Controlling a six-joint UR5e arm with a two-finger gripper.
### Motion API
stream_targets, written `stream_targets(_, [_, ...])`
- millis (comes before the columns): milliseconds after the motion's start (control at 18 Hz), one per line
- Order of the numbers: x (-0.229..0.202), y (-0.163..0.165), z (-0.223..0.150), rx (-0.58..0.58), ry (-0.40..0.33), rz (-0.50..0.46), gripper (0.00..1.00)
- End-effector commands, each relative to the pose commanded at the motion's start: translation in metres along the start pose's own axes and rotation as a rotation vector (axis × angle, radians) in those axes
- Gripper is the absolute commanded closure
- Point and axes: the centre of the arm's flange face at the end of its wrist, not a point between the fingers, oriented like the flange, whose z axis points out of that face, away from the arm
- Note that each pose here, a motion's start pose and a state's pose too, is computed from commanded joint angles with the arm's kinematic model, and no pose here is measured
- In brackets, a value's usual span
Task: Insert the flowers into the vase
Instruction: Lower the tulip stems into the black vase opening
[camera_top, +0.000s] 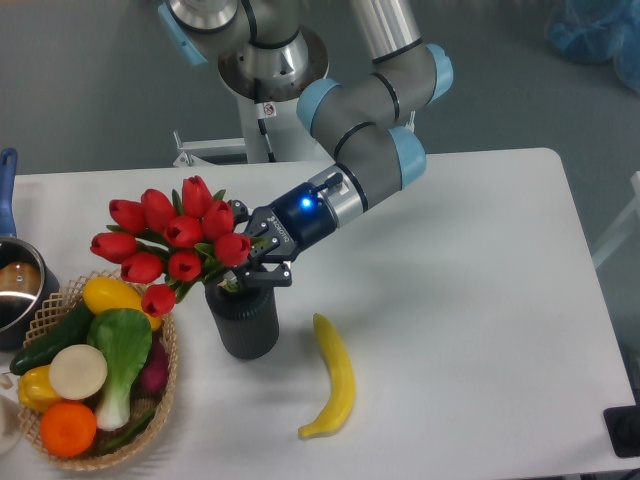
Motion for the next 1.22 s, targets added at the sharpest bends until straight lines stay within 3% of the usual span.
stream_targets(556, [-0.006,0.02,-0.009,0.0,-0.017,-0.006,0.75])
stream_targets(1222, [-0.01,0.026,-0.014,0.0,-0.027,0.01,0.53])
